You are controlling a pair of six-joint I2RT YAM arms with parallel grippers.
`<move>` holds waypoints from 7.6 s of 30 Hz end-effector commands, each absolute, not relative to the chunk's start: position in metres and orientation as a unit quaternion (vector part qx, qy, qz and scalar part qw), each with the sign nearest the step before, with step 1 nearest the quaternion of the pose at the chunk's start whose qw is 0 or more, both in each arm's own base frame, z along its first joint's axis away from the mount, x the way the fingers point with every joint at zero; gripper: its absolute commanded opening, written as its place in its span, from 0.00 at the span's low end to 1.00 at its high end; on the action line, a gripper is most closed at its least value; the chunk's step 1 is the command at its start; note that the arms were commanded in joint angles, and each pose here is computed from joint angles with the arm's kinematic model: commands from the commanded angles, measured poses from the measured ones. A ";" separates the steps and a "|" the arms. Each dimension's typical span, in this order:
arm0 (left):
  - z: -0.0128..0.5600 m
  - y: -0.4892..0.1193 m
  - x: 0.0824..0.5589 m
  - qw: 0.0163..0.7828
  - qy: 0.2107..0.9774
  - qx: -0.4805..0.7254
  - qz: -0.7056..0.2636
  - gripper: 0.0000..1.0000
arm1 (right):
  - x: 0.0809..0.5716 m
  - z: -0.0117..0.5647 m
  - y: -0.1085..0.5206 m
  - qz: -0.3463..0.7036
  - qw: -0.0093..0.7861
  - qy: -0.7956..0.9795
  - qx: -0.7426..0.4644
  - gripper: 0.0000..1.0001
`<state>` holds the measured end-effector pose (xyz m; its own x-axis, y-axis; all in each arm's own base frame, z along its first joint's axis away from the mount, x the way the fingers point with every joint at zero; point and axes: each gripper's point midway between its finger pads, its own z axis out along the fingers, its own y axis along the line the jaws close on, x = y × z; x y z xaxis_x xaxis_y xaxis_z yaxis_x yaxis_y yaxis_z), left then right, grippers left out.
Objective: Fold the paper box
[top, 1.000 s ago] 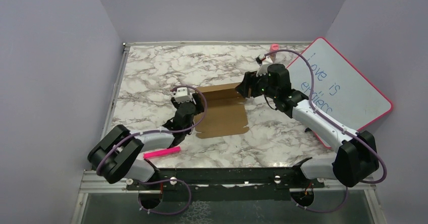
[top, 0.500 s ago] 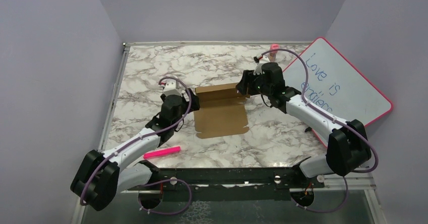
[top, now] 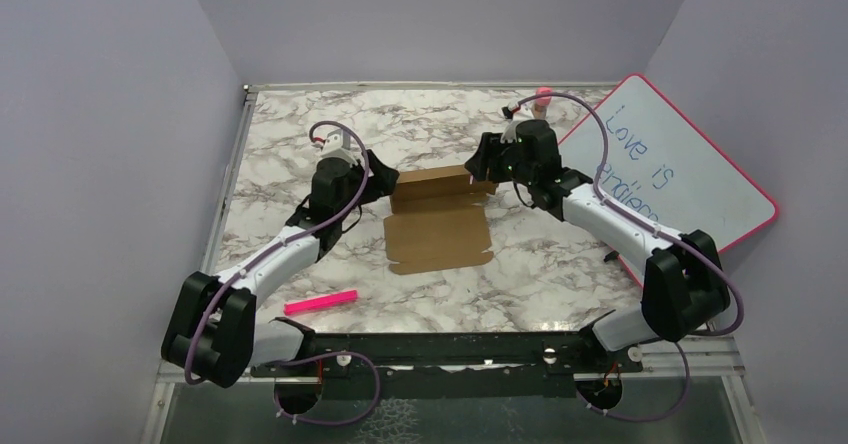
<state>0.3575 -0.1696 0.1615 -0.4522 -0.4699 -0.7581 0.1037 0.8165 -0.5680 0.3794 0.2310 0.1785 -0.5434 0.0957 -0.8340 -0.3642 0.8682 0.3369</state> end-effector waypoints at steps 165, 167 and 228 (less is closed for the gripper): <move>0.223 -0.230 0.303 0.559 0.793 0.063 -0.233 0.73 | 0.416 0.126 0.180 0.157 0.613 0.735 -0.243 0.53; 0.226 -0.228 0.308 0.564 0.793 0.062 -0.223 0.76 | 0.416 0.124 0.181 0.164 0.606 0.736 -0.252 0.52; 0.114 -0.295 0.331 0.579 0.762 0.174 -0.234 0.85 | 0.365 0.102 0.231 0.258 0.550 0.751 -0.258 0.08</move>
